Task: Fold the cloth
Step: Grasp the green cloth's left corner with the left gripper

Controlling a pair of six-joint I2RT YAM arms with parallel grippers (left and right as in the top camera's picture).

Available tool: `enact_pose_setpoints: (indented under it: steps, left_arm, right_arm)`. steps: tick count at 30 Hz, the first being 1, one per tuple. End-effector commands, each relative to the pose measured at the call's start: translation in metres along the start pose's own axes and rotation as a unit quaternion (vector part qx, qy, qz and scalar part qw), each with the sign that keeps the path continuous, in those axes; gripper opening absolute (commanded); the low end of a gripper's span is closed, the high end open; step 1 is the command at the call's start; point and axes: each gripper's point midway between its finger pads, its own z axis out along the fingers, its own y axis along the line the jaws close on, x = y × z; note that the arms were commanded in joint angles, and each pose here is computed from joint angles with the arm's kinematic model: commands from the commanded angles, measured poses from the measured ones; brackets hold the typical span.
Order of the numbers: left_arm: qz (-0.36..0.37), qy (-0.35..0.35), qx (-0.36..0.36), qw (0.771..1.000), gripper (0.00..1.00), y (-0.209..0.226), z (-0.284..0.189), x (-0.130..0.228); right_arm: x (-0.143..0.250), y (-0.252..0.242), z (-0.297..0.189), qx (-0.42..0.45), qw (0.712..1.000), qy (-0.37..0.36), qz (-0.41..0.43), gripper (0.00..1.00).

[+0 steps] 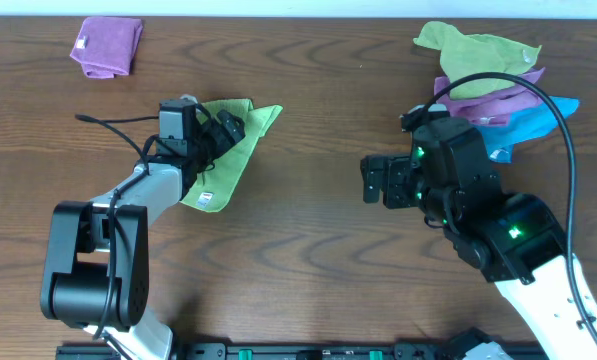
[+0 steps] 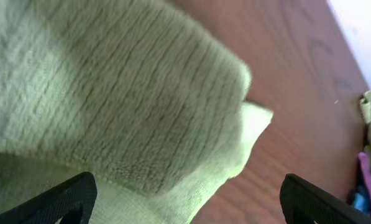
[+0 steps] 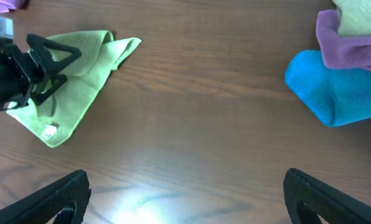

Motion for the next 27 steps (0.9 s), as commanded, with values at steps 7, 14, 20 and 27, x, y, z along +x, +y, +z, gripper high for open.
enact_pose_setpoints:
  steps: [7,14,20,27]
  left_arm:
    - [-0.011,-0.047,-0.007,0.999,0.97,-0.002,0.001,-0.021]
    - [-0.025,-0.048,0.008,0.998,0.78,-0.009,0.000,-0.023]
    - [-0.077,0.019,0.001,0.997,0.83,-0.002,0.001,0.006]
    - [-0.150,0.026,-0.020,0.988,0.91,0.004,0.002,0.014]
  right_arm:
    - [-0.001,-0.001,0.006,0.004,1.000,0.005,-0.014,0.99]
    - [0.000,-0.002,0.009,0.006,1.000,0.010,-0.018,0.99]
    - [0.000,-0.001,0.009,0.006,1.000,0.010,-0.022,0.99]
    - [-0.001,-0.001,0.009,0.005,1.000,0.007,-0.022,0.99]
